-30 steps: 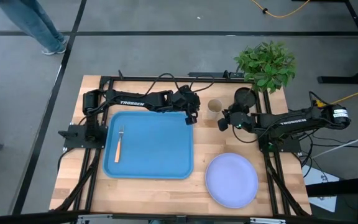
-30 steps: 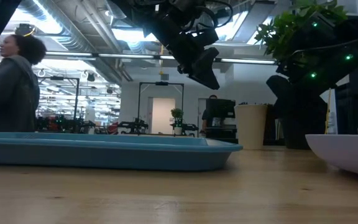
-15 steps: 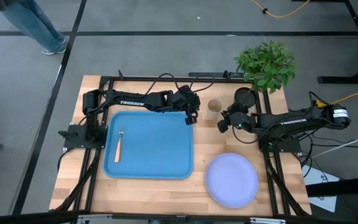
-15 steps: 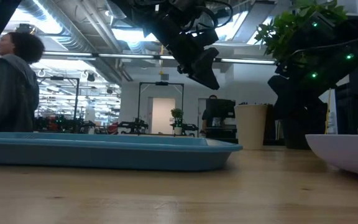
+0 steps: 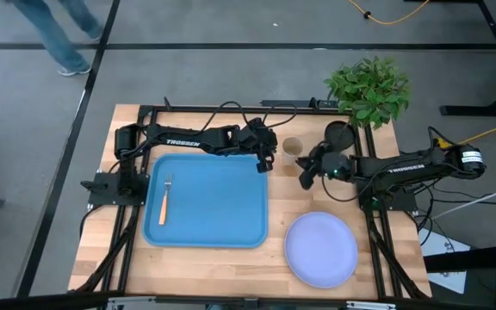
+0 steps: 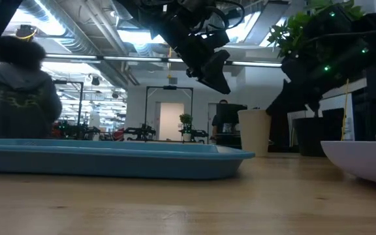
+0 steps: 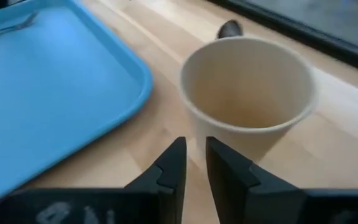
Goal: Pick and place plate/cup/fork/spoon on tray
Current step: Put the light brown cup on the blue tray
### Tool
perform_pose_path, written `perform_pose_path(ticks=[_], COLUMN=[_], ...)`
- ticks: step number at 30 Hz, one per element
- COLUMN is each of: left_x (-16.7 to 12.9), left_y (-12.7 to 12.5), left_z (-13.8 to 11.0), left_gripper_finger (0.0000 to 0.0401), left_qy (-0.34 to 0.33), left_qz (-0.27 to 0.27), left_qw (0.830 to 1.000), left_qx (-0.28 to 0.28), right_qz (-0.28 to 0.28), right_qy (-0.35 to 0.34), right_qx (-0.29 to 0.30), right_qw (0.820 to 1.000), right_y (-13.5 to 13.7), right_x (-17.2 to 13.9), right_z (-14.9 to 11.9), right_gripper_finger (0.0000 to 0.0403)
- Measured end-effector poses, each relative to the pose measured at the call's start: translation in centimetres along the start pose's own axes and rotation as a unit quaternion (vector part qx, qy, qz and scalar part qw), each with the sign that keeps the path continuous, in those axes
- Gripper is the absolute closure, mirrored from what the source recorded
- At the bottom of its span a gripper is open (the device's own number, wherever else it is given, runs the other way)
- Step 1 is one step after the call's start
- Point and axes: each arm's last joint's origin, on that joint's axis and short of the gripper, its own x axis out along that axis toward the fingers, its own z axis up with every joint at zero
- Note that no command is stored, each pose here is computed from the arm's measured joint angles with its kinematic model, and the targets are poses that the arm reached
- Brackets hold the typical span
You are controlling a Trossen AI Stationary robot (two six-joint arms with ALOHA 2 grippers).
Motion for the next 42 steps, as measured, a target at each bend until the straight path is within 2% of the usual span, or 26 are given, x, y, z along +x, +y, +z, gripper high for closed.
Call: perform_pose_path(ticks=[5,7,11,15,18,24,26,29,35,38,42], left_x=[0.0,0.0,-0.1,-0.9,-1.0,0.5,1.5,2.3,0.8,0.5,0.4], left_y=[0.0,-0.1,-0.7,-1.0,-1.2,0.0,0.3,0.4,0.5,0.4,0.1], left_z=[0.2,0.3,0.4,1.8,3.4,5.1,4.9,4.2,4.8,4.9,5.0], left_gripper_finger=[0.0321,0.0321,0.0321,0.0321,0.0321,0.0321,0.0321,0.0321,0.0321,0.0321,0.0321], left_qy=[-0.009,-0.018,-0.030,-0.039,-0.054,-0.035,-0.013,0.020,0.043,0.049,0.047], left_qz=[-0.004,-0.031,-0.082,-0.094,-0.093,-0.083,-0.084,-0.075,0.005,0.015,0.014], left_qw=[1.000,0.999,0.994,0.986,0.982,0.979,0.979,0.980,0.982,0.981,0.981], left_qx=[-0.014,-0.009,0.060,0.132,0.155,0.182,0.184,0.183,0.184,0.186,0.187], right_qz=[0.037,0.053,0.077,0.067,0.050,0.031,0.012,-0.068,-0.207,-0.223,-0.211], right_qy=[0.019,0.035,0.073,0.100,0.110,0.108,0.093,0.048,-0.025,-0.033,-0.031], right_qx=[0.023,0.044,0.083,0.110,0.107,0.104,0.102,0.094,0.058,0.055,0.056], right_qw=[0.999,0.997,0.991,0.987,0.987,0.988,0.990,0.992,0.976,0.973,0.975], right_y=[0.2,0.3,0.3,0.1,-0.1,-0.4,-0.5,-1.0,-1.9,-2.2,-2.3], right_x=[0.0,0.0,-0.1,-0.3,-0.5,-0.7,-0.7,-0.6,-0.8,-0.6,0.1], right_z=[-0.1,-0.3,-0.8,-1.2,-1.4,-1.5,-1.4,-1.2,-0.9,-0.8,-0.5], right_gripper_finger=[0.0336,0.0336,0.0336,0.0336,0.0336,0.0336,0.0336,0.0336,0.0336,0.0336,0.0336])
